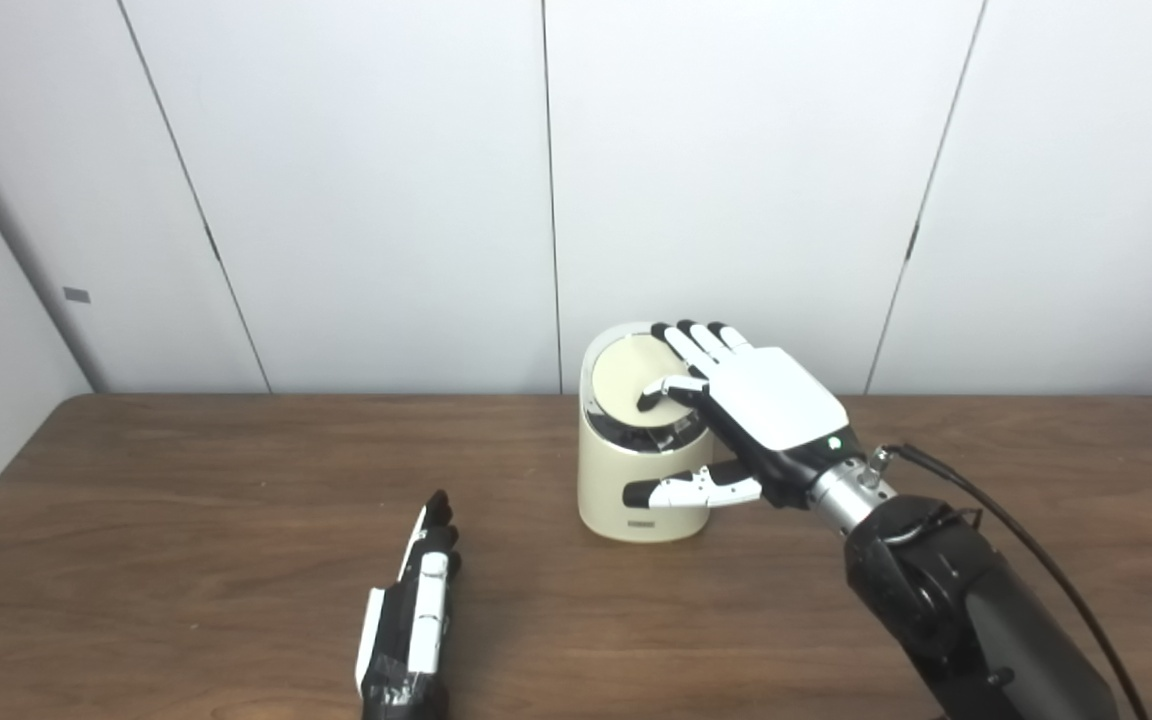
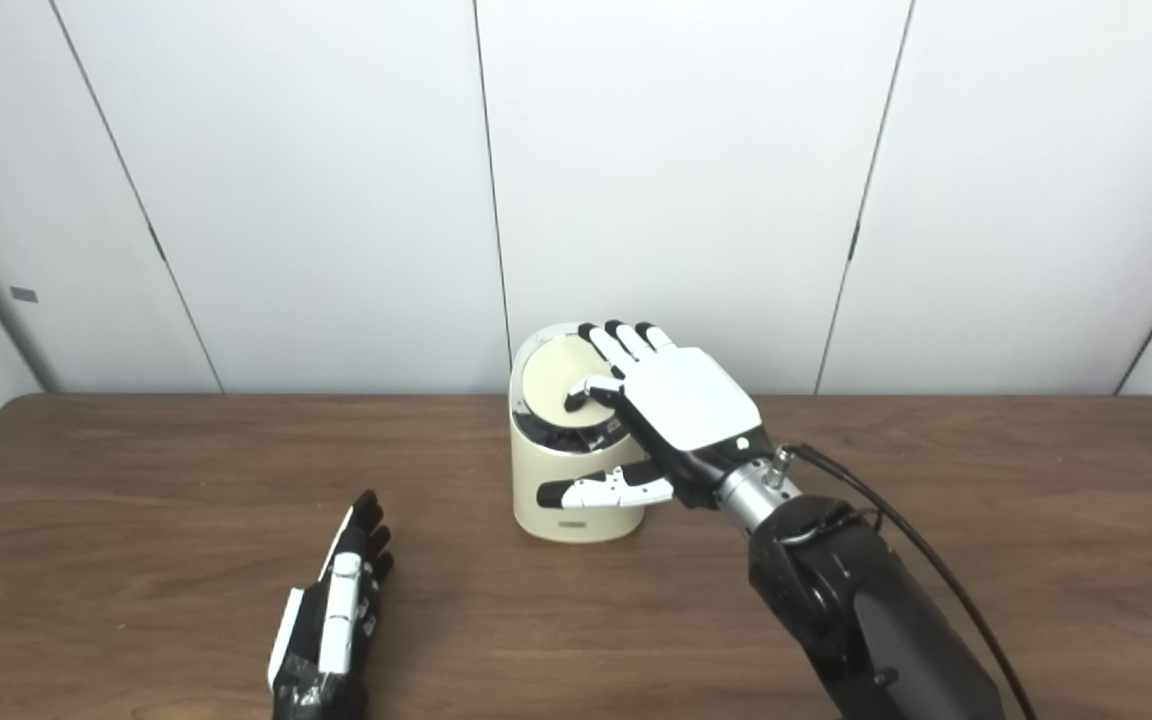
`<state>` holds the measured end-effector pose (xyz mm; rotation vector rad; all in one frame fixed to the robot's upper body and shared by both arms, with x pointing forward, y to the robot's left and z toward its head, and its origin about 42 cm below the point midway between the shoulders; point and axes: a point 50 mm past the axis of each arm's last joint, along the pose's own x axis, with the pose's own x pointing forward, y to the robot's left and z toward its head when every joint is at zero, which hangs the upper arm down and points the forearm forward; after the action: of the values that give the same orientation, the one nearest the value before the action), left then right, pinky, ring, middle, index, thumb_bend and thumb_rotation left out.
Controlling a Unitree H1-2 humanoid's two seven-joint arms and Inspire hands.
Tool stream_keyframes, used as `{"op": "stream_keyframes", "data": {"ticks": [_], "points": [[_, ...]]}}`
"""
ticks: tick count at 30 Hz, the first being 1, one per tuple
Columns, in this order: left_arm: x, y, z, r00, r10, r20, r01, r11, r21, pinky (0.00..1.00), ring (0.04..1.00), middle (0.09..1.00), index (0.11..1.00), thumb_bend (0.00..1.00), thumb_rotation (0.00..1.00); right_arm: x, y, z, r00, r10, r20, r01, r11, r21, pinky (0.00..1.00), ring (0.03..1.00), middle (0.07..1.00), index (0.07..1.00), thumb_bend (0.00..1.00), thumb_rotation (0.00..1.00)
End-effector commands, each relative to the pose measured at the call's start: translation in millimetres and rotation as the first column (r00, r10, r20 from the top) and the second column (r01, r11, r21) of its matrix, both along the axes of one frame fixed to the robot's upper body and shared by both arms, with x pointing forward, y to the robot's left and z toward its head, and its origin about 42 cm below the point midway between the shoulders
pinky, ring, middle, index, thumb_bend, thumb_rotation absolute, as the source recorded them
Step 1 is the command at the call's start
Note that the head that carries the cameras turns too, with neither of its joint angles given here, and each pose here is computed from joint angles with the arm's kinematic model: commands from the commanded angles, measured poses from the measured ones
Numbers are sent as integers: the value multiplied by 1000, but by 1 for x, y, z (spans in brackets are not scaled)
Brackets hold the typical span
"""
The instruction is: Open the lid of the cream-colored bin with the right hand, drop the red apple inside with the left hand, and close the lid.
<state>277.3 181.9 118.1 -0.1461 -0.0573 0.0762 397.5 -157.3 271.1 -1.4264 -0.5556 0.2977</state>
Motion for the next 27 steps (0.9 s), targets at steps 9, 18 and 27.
{"op": "stream_keyframes", "data": {"ticks": [9,18,27], "points": [[4,-8,9,999,-5,38,6,1000,-23,1000,1000,1000,1000,608,896,-12,-4,29,997,40,64,-43,998,44,1000,1000,1000,763,578,1000],[6,-4,13,998,8,58,-4,998,-63,1000,1000,1000,1000,617,885,-25,-23,32,999,15,36,-23,975,221,1000,1000,1000,928,542,1000],[9,9,21,997,-1,71,5,998,-59,1000,1000,1000,1000,608,893,-51,-83,-27,985,-13,-172,117,784,609,931,1000,1000,1000,535,998]]}}
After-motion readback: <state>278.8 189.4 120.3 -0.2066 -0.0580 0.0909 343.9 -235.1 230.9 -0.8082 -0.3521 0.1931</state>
